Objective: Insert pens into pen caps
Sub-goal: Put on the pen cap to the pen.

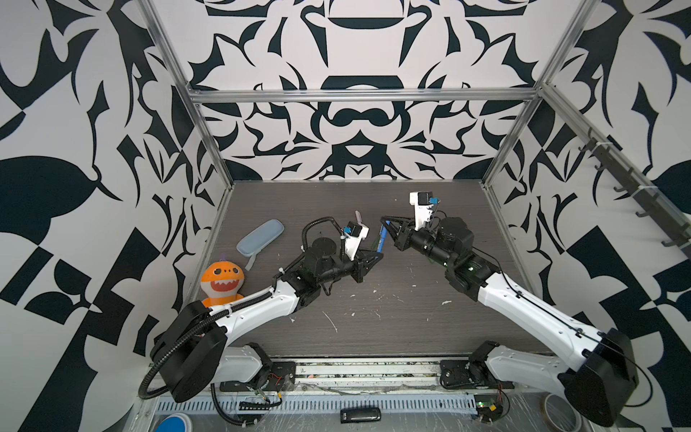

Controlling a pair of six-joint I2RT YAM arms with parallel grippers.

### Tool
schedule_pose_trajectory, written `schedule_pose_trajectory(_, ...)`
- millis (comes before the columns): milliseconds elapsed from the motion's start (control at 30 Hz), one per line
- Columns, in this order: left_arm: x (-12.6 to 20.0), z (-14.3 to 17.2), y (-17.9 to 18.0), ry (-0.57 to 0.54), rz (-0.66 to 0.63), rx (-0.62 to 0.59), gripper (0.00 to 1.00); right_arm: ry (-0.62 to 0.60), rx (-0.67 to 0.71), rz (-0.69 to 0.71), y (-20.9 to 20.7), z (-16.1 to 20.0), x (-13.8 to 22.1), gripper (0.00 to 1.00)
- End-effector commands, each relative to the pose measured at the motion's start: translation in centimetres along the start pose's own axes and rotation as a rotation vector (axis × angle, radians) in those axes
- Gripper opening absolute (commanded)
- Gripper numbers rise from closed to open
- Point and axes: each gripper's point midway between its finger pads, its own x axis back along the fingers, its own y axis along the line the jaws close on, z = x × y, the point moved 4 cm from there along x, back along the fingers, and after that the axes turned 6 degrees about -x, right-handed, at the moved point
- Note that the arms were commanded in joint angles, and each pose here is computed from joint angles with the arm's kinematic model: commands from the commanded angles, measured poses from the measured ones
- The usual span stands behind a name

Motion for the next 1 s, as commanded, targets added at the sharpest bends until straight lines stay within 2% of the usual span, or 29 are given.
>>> schedule_pose_trajectory(0, 2.5, -12.0, -1.2, -0.409, -0.019, -0.132, 0.0, 0.315, -0.088, 0.086, -3.2, 8.3, 0.6, 0.02)
schedule_pose_trajectory(967, 3.1, -18.2, 0.7, -0.532, -0.053, -0.183, 0.0, 0.418, -0.139, 0.115, -5.0, 15.2, -0.2, 0.02)
